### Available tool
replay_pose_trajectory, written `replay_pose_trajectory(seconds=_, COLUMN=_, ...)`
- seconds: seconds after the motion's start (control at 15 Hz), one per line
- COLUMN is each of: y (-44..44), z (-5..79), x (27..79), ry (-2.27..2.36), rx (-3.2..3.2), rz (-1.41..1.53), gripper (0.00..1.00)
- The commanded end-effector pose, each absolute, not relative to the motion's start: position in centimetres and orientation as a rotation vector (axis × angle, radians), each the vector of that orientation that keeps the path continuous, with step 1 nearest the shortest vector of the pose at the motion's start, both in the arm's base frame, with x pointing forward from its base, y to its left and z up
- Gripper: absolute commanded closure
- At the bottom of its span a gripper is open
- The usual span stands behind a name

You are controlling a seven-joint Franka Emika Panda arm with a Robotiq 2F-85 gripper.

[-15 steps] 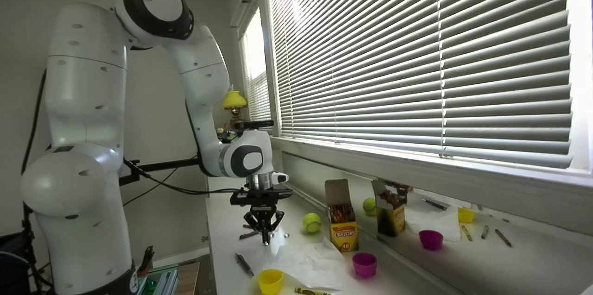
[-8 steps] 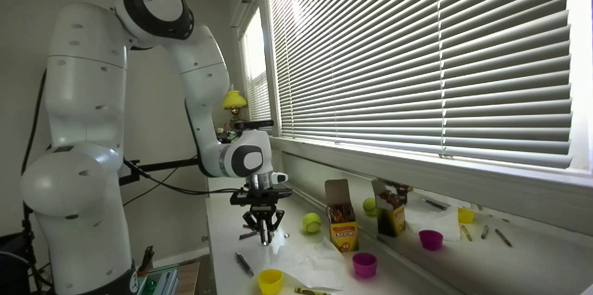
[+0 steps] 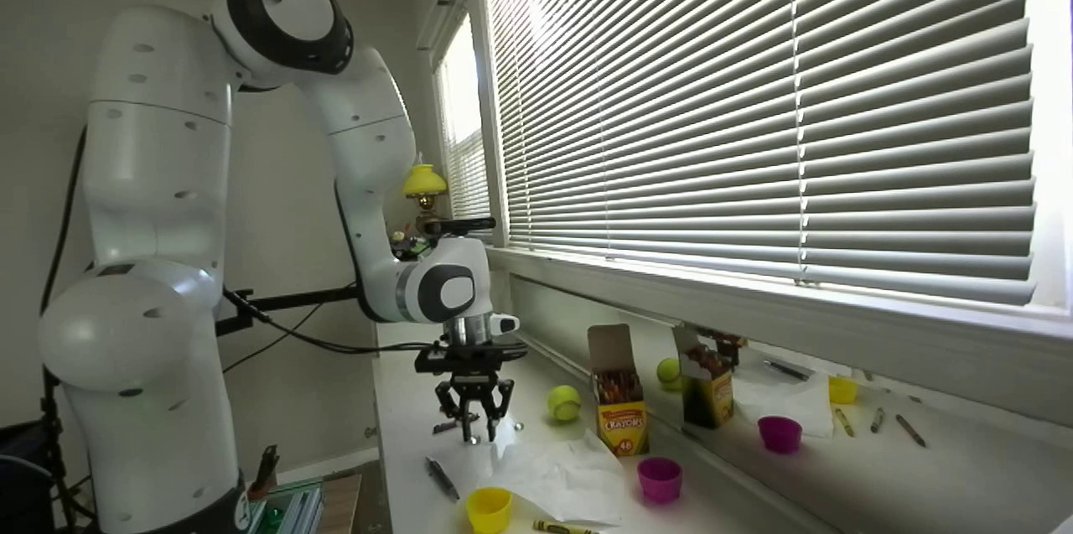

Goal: Move the glass bead to the right

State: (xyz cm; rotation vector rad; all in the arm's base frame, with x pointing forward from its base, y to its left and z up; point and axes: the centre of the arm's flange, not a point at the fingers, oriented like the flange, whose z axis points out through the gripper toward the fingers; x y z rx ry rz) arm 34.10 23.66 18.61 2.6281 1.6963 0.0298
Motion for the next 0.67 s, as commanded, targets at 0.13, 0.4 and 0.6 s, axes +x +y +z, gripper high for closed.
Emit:
replay_pose_trajectory(seconds=0.13, y=25.06, z=17.39, x=33.61, ry=1.72, rx=2.604, rz=0.018, gripper=0.59)
replay_pose_trajectory(seconds=0.4, y=25.38, z=17.29, x=33.38, ry=1.739, rx=2.583, rz=0.022, gripper=0.92)
replay_pose_trajectory(seconds=0.6, y=25.47, z=17.17, x=33.44, ry=1.749, rx=2.568, rz=0.023, gripper=0.94)
